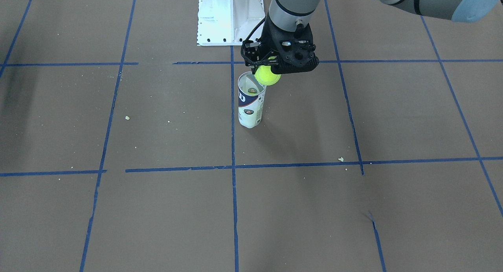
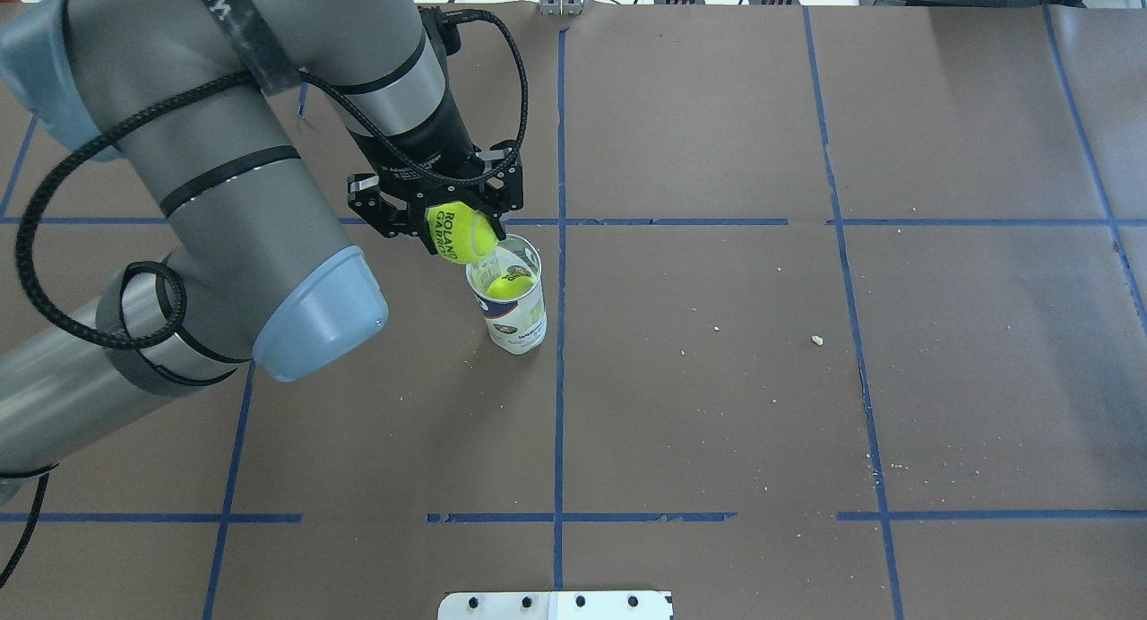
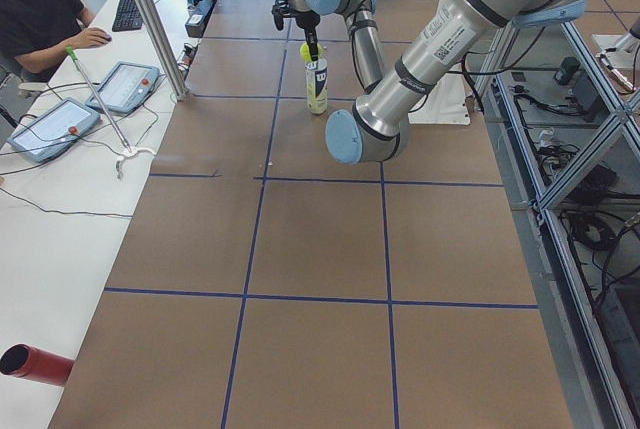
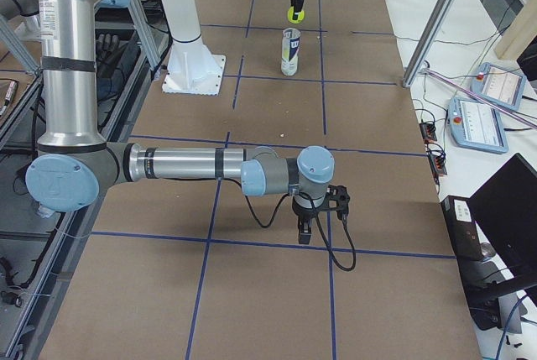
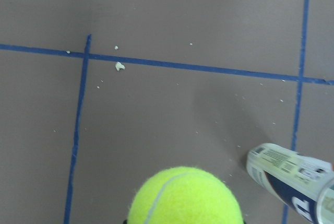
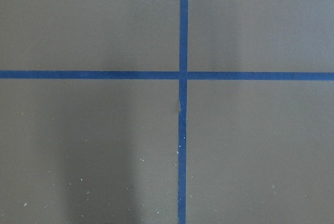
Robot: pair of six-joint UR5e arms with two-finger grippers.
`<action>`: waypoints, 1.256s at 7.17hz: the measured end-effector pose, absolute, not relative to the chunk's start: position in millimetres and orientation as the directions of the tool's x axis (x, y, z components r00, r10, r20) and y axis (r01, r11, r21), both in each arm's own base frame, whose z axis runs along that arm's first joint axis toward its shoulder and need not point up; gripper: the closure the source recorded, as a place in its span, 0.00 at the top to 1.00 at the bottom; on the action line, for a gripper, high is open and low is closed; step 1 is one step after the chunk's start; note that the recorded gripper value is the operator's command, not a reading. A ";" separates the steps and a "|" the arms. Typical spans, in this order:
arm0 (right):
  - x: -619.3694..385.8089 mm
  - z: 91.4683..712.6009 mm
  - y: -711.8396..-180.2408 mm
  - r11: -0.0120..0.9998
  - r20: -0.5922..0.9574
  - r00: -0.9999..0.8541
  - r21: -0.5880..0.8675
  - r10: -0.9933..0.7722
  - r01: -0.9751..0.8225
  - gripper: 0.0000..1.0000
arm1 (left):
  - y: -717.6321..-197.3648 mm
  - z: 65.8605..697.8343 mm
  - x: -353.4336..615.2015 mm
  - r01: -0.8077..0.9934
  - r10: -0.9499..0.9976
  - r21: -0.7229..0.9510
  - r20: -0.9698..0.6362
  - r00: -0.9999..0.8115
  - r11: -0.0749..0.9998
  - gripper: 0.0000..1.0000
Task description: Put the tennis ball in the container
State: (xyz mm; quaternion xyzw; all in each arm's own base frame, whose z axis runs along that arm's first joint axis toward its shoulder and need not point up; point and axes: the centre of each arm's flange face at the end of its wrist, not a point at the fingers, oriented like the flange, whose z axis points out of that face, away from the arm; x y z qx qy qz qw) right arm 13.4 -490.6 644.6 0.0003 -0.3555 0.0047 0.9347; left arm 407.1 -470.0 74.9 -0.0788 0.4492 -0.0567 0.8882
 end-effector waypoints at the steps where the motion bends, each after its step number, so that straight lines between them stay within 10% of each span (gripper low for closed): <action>1: 13.4 644.7 -490.6 1.000 0.665 0.747 -0.003 0.008 -0.009 1.00 | -467.6 72.5 417.2 0.022 -0.170 -0.194 -0.790 0.589 0.981 0.00; 3: 13.4 644.6 -490.6 1.000 0.665 0.747 -0.003 0.009 -0.009 1.00 | -463.8 71.4 428.7 0.006 -0.159 -0.192 -0.794 0.586 0.981 0.10; 4: 13.4 644.6 -490.6 1.000 0.665 0.747 -0.003 0.008 -0.009 1.00 | -464.6 73.7 433.4 0.001 -0.153 -0.187 -0.798 0.583 0.982 0.99; 9: 13.4 644.7 -490.6 1.000 0.665 0.747 -0.003 0.009 -0.009 1.00 | -456.3 79.8 426.5 -0.012 -0.113 -0.143 -0.827 0.551 0.990 1.00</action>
